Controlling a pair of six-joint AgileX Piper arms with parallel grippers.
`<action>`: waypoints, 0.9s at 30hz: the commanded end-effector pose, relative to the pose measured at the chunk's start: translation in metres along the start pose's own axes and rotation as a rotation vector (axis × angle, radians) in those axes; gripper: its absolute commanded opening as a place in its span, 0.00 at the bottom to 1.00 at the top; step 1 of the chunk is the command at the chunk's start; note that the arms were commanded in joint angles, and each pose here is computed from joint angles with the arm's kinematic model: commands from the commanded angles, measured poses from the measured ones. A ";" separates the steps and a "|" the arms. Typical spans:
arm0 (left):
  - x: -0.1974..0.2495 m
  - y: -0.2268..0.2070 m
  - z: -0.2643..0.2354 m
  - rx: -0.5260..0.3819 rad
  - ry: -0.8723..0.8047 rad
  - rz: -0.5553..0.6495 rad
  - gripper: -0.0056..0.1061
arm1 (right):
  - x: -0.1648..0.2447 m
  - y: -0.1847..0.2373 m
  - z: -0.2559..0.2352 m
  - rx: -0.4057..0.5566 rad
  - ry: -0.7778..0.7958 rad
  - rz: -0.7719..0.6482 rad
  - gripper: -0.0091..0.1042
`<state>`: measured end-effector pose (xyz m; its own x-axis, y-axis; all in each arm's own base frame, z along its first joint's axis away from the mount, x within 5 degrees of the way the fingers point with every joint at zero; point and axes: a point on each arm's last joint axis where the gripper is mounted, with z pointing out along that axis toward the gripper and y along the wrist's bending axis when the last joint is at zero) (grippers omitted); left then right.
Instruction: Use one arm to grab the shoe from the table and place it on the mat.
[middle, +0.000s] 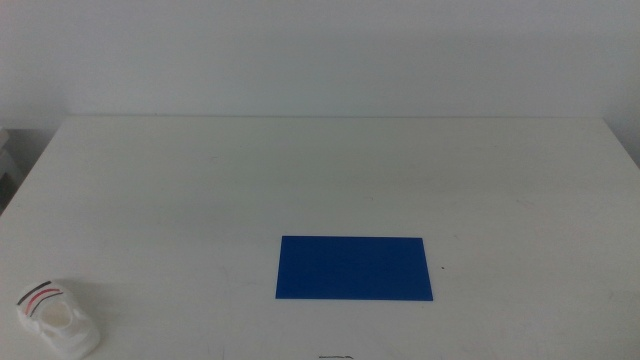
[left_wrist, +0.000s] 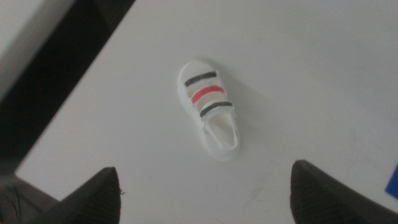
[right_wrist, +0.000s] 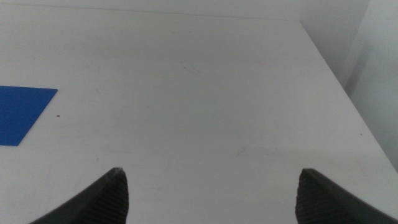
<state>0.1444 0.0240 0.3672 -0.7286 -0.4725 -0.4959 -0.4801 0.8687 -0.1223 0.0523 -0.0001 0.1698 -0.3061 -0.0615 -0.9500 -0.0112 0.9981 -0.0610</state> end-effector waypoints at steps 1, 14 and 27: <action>-0.011 -0.005 0.002 0.003 -0.020 -0.086 0.89 | -0.011 -0.001 -0.004 0.015 -0.093 -0.019 0.91; -0.036 -0.024 0.083 -0.119 0.193 -0.226 0.89 | -0.011 -0.001 -0.004 0.015 -0.093 -0.019 0.91; -0.040 -0.042 0.150 -0.128 0.372 -0.261 0.89 | -0.011 -0.001 -0.004 0.015 -0.093 -0.019 0.91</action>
<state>0.2626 0.0292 0.2538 -0.7023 -0.7062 -0.0896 -0.7052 0.7074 -0.0485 0.0523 -0.0001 0.1698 -0.3061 -0.0615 -0.9500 -0.0112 0.9981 -0.0610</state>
